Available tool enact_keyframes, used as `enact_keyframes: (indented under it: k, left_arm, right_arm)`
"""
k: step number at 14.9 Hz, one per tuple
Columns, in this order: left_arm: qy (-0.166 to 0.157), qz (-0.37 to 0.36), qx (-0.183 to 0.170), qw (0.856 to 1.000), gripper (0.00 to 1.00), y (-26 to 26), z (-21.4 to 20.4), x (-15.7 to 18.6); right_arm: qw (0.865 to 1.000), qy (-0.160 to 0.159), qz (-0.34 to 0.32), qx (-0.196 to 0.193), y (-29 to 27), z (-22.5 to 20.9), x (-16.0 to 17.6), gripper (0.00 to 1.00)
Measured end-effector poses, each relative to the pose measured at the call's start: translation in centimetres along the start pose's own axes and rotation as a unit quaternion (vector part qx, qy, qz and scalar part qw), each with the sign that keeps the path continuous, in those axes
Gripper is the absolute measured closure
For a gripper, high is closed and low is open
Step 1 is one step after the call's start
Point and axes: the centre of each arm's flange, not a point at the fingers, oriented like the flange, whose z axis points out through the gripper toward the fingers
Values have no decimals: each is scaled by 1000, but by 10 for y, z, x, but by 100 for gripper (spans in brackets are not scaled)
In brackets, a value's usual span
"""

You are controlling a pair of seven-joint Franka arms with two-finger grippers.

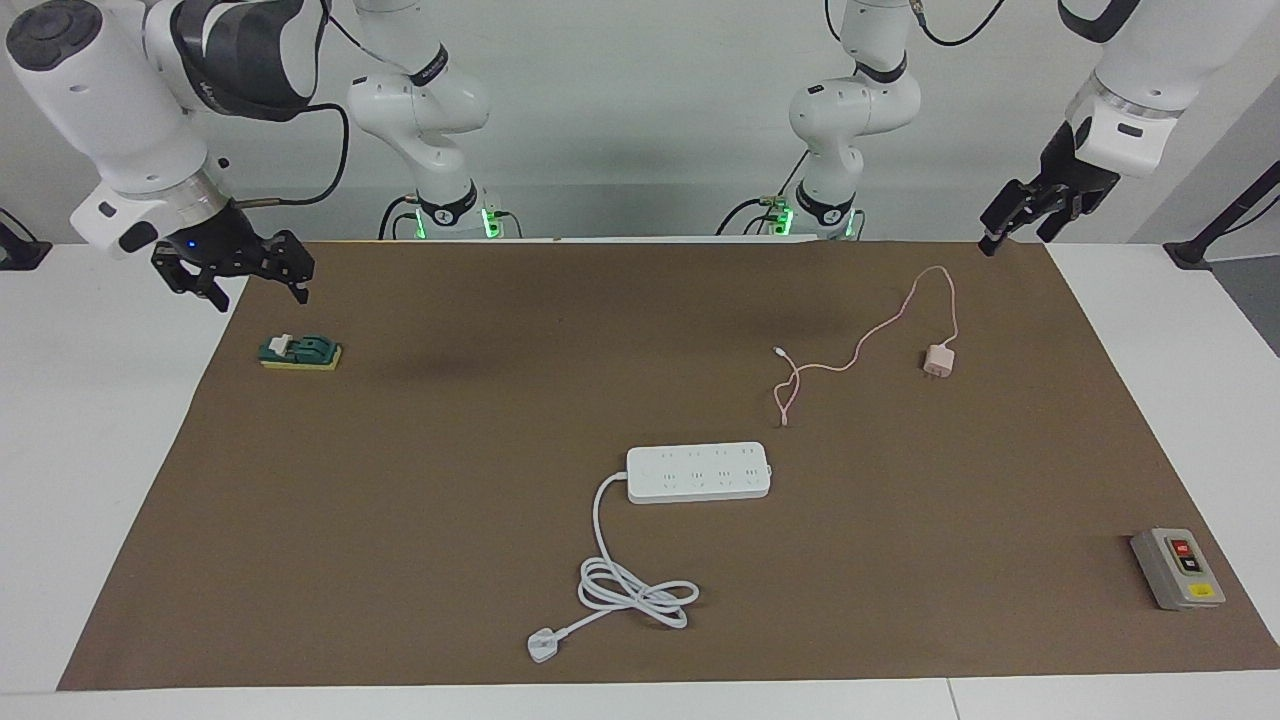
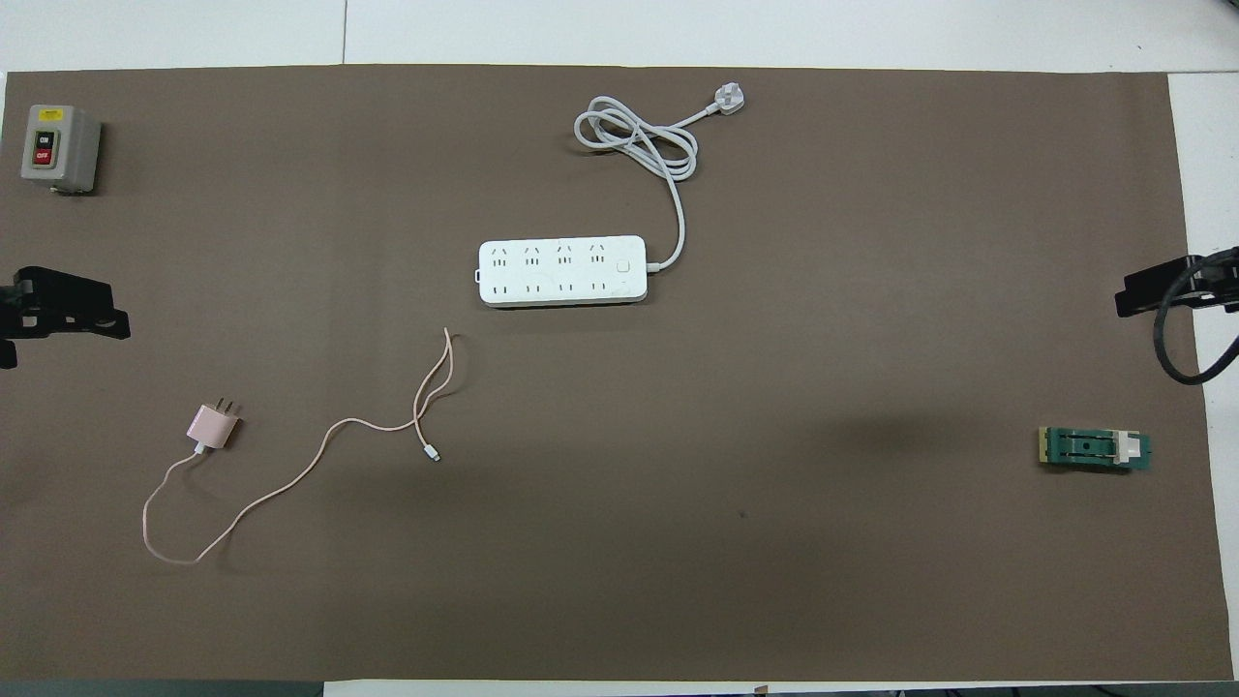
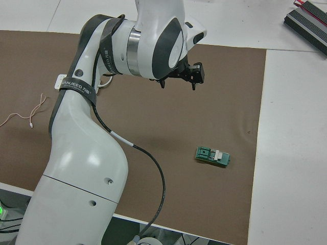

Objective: Unplug charger and place it aside

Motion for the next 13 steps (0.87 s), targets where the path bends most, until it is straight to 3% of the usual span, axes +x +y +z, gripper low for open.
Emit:
enact_keyframes:
  k: [13]
  left_arm:
    - [-9, 40, 3, 999, 0, 14, 3, -4]
  right_arm:
    - [1000, -2, 17, 0, 0, -2, -1, 0]
